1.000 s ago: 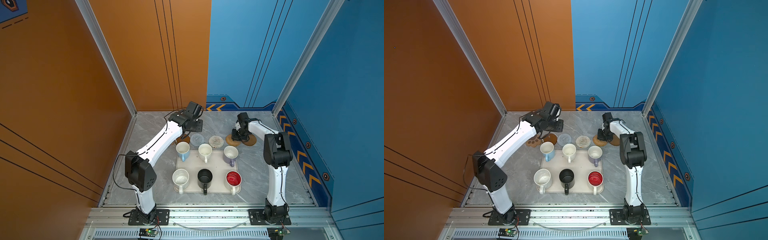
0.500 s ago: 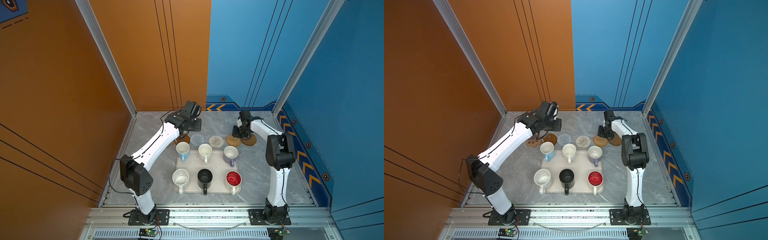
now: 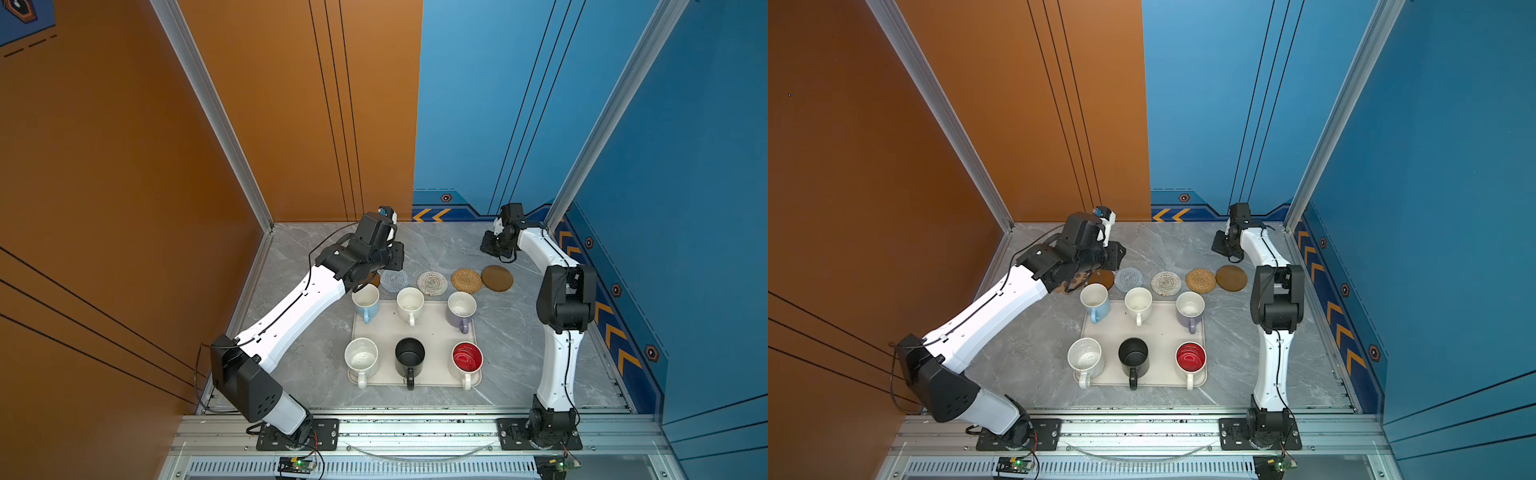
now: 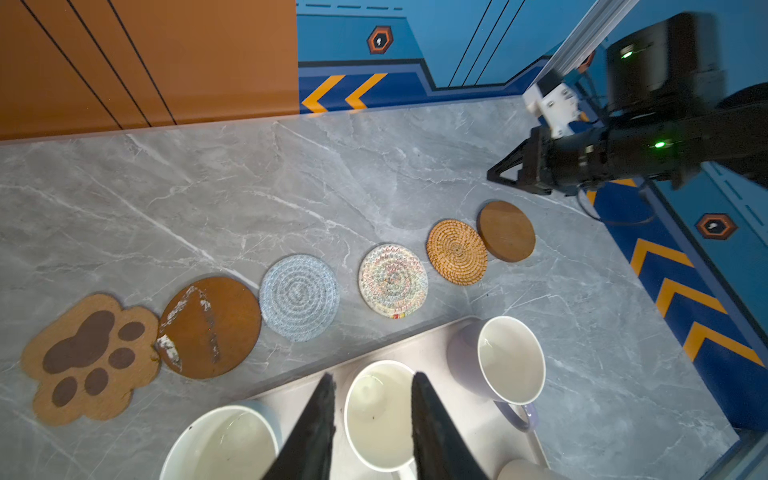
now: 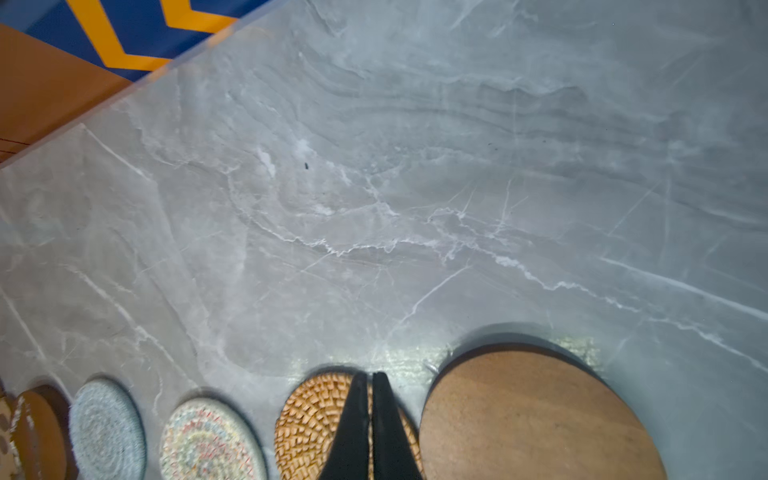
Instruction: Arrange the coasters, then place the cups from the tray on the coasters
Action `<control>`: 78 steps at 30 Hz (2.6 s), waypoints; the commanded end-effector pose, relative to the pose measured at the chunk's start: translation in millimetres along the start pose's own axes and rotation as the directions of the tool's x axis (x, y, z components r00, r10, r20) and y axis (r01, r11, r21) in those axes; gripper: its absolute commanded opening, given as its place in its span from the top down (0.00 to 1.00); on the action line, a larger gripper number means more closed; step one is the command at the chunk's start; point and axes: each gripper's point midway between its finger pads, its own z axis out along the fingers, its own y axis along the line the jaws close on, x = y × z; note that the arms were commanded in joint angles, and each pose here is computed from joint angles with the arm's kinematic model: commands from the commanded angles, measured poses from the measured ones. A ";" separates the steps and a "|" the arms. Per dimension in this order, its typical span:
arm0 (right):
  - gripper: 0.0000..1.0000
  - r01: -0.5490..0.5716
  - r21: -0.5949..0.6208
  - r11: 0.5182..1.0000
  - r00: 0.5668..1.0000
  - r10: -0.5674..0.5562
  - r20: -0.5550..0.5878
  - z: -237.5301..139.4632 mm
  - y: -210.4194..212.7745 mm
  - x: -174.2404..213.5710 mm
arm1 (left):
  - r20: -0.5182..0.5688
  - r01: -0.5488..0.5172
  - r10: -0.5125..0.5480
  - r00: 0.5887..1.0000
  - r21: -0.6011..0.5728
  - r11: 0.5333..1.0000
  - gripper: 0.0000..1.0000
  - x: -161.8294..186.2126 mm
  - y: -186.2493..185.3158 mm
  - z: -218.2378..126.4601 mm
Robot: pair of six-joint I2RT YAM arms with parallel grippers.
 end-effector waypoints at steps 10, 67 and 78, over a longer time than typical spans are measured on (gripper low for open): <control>1.00 -0.102 0.072 0.992 0.995 0.101 0.025 29.5 -29.6 -13.1 | 0.150 -0.002 -0.023 0.988 0.164 0.986 0.63 -12.4 -31.0 -32.4; 0.78 0.064 0.015 0.998 0.983 -0.065 0.174 -153.4 29.7 44.6 | 0.175 -0.022 0.014 0.984 0.044 0.999 0.48 21.3 1.8 -64.2; 0.45 0.248 0.081 0.966 0.944 -0.259 0.206 -234.0 60.2 147.6 | 0.108 -0.049 0.053 0.993 -0.041 0.998 0.27 56.3 26.3 -66.8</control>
